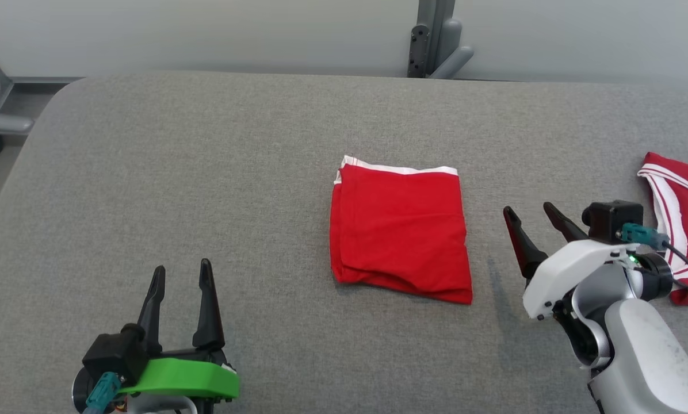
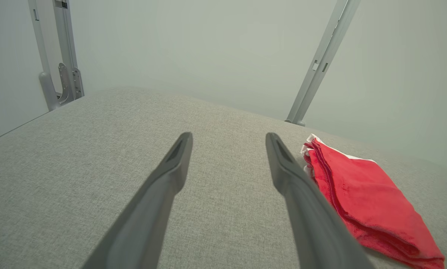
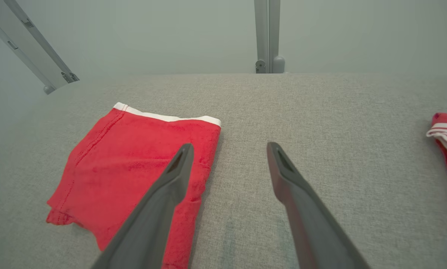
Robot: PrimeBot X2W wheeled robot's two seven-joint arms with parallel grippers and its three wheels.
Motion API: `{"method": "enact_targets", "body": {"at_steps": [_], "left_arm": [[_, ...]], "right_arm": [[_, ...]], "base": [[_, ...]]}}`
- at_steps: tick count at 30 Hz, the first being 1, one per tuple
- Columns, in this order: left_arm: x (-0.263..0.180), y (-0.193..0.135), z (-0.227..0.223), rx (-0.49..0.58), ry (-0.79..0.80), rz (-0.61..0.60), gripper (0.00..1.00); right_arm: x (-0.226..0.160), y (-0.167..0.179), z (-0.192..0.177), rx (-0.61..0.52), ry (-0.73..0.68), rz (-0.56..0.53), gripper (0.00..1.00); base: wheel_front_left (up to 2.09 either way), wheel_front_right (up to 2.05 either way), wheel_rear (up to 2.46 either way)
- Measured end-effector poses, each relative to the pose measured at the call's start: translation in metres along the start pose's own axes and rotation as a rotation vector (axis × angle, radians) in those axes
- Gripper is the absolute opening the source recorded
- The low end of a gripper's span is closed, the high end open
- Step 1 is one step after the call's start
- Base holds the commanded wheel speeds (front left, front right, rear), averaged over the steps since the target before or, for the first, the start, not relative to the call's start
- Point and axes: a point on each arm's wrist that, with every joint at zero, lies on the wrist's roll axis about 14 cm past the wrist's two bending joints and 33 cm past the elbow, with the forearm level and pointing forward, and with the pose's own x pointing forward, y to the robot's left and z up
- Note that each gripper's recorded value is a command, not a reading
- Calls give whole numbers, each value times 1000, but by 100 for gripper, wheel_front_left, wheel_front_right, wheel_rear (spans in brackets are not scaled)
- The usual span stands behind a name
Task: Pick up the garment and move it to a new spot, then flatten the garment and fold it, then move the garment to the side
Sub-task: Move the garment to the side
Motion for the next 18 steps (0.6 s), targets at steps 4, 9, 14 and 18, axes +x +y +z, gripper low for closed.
{"method": "enact_targets", "body": {"at_steps": [4,9,14,18], "left_arm": [[3,4,-1,0,5,14,100],[5,11,-3,3,11,40,100],[5,22,-4,13,18,72,100],[3,28,-6,17,25,90,100]], "right_arm": [[18,0,-18,15,150,45,100],[35,8,-41,76,297,99,100],[48,20,-70,181,449,142,100],[55,25,-83,244,509,150,100]], "base": [[0,0,0],[0,0,0],[0,0,0],[0,0,0]]}}
